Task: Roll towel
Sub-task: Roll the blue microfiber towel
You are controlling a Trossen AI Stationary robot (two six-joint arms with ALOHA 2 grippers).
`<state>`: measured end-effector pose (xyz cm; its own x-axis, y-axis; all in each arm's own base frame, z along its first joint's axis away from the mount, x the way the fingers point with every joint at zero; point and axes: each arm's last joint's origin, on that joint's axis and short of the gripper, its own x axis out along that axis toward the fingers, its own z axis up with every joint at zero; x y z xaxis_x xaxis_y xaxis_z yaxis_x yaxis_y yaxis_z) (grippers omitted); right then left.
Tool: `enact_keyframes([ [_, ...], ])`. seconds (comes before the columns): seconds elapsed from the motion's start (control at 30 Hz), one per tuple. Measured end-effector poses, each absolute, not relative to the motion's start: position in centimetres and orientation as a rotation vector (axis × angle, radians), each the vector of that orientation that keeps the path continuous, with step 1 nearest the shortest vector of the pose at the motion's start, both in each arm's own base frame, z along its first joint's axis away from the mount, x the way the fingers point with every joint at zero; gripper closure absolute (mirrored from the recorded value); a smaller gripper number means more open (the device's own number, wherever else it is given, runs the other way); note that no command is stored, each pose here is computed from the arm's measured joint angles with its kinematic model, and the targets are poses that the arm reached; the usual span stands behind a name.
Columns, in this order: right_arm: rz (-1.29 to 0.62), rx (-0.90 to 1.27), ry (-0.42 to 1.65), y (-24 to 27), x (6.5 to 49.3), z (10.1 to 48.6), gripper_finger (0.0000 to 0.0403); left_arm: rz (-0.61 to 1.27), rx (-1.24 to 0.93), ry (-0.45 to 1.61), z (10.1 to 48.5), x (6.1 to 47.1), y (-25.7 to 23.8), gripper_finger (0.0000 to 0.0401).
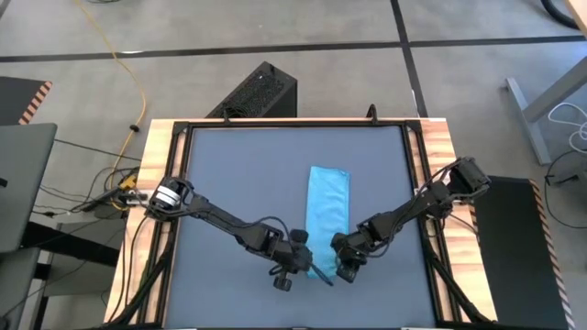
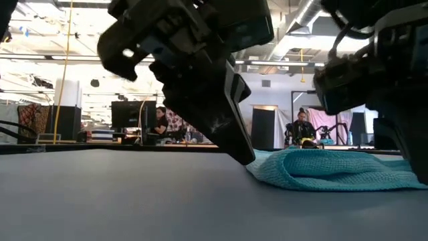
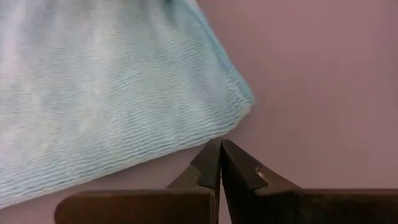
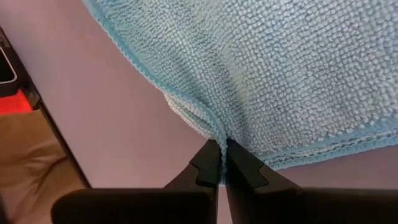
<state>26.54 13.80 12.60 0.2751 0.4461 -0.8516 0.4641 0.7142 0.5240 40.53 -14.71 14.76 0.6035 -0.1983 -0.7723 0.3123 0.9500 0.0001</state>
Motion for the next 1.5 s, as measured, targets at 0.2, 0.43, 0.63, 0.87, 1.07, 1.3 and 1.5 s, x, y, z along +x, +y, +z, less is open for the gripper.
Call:
enact_keyframes([
  [0.2,0.008,0.909,1.367,12.6,27.1,12.6,0.0365,-0.247,0.204,0.861,14.8,40.2,-15.5,0.0401],
  [0.43,0.008,0.895,1.358,12.1,27.3,12.6,0.0365,-0.259,0.251,0.823,15.0,40.5,-15.5,0.0401],
  [0.63,-0.005,0.882,1.357,12.1,27.2,12.6,0.0365,-0.396,0.173,0.811,15.1,40.7,-15.3,0.0362],
  [0.87,-0.005,0.853,1.342,12.0,27.3,12.6,0.0365,-0.442,0.133,0.790,15.3,40.8,-15.7,0.0230],
  [1.07,-0.013,0.840,1.333,12.1,27.2,12.6,0.0365,-0.298,0.227,0.764,15.4,40.6,-16.3,0.0189],
  [1.3,-0.021,0.828,1.326,12.4,27.1,12.6,0.0365,-0.318,0.281,0.738,15.5,40.7,-16.4,0.0218],
  [1.5,-0.025,0.834,1.321,12.3,27.2,12.6,0.0365,-0.337,0.272,0.775,13.8,41.0,-16.6,0.0236],
])
